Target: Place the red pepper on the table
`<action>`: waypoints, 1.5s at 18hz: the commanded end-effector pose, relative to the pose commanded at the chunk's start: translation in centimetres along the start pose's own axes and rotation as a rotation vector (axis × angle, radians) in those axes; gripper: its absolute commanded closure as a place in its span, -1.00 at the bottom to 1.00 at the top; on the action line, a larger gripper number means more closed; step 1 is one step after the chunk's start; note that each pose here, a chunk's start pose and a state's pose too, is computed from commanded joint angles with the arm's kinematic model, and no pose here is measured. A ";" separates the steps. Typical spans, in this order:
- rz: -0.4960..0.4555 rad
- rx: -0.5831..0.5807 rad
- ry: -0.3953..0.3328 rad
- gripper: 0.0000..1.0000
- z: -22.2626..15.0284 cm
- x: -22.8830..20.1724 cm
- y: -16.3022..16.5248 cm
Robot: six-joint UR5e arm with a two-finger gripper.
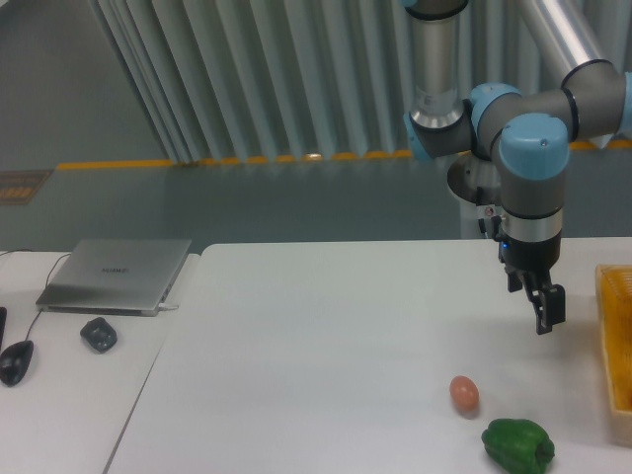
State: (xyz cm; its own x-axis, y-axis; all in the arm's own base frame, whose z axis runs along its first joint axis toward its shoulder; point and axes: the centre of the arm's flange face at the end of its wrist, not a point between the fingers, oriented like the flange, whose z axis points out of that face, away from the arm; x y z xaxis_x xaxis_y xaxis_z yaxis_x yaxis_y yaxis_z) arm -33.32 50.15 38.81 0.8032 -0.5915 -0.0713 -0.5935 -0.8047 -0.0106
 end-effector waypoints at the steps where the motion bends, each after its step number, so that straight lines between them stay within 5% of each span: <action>1: 0.000 0.000 0.000 -1.00 0.0 0.0 0.0; 10: 0.002 -0.006 0.001 -1.00 0.1 0.1 0.0; 17: 0.032 -0.113 -0.032 -1.00 -0.8 -0.9 1.3; 23: 0.170 -0.237 -0.052 -1.00 -1.5 -1.5 2.9; 27: 0.157 -0.267 -0.056 -1.00 -1.1 -2.0 4.1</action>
State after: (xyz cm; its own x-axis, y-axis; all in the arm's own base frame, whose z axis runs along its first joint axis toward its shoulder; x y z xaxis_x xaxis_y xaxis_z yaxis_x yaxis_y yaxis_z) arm -37.33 47.96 40.04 0.6947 -0.7115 -0.1061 -0.6695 -0.6934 0.2665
